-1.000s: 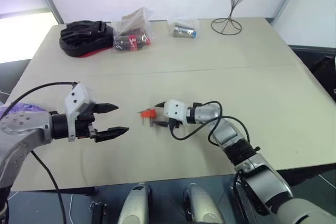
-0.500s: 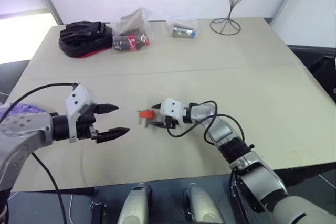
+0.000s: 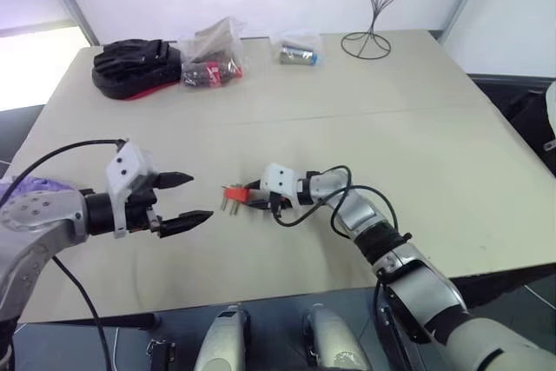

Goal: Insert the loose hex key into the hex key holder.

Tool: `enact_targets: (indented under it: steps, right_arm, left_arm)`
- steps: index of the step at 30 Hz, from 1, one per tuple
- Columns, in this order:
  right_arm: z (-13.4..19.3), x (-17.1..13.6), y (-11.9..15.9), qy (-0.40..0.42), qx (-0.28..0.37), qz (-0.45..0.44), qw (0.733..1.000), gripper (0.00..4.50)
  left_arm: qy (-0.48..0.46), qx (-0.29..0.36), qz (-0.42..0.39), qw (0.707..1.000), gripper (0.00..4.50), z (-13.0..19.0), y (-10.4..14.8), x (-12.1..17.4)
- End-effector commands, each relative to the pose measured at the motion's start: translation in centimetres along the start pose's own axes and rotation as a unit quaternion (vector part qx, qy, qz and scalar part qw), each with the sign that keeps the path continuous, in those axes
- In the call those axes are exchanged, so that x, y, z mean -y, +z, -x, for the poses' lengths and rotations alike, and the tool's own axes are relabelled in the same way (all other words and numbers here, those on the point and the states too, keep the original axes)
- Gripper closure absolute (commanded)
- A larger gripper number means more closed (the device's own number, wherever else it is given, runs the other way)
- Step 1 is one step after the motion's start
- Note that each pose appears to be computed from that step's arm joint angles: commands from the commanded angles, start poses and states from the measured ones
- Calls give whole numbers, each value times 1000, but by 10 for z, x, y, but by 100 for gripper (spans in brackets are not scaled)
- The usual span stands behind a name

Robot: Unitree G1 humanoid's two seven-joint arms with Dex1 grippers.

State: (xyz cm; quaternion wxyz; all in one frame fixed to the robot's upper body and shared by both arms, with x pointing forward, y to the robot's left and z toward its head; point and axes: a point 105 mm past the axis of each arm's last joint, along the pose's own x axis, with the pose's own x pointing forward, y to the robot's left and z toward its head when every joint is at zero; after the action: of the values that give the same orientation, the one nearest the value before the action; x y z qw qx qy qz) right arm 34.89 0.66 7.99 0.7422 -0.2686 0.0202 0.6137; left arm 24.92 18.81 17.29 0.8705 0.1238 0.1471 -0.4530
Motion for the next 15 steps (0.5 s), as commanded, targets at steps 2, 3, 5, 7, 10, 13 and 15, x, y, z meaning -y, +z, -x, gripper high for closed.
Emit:
enact_targets:
  steps: [2, 3, 5, 7, 10, 13, 15]
  right_arm:
    - [3, -1, -20, -5, -37, -7, 999, 345]
    - [4, 1, -18, -13, -34, 1, 999, 345]
    - [6, 7, -15, -34, -29, 16, 999, 345]
    - [15, 21, -4, -84, -16, 73, 994, 345]
    - [33, 39, 10, -146, -12, 146, 978, 345]
    - [65, 53, 29, -213, -30, 289, 933, 345]
    - [78, 55, 40, -232, -37, 366, 900, 345]
  left_arm:
    - [13, 19, -25, 999, 0, 5, 10, -1]
    - [13, 20, -24, 999, 0, 4, 10, -1]
    - [12, 22, -24, 999, 0, 4, 9, -1]
    - [9, 24, -23, 999, 0, 1, 9, -2]
    - [2, 31, -20, 999, 0, -3, 10, -4]
    - [-6, 84, -4, 996, 0, -14, 23, -13]
    - [-9, 120, 21, 993, 0, -21, 33, -23]
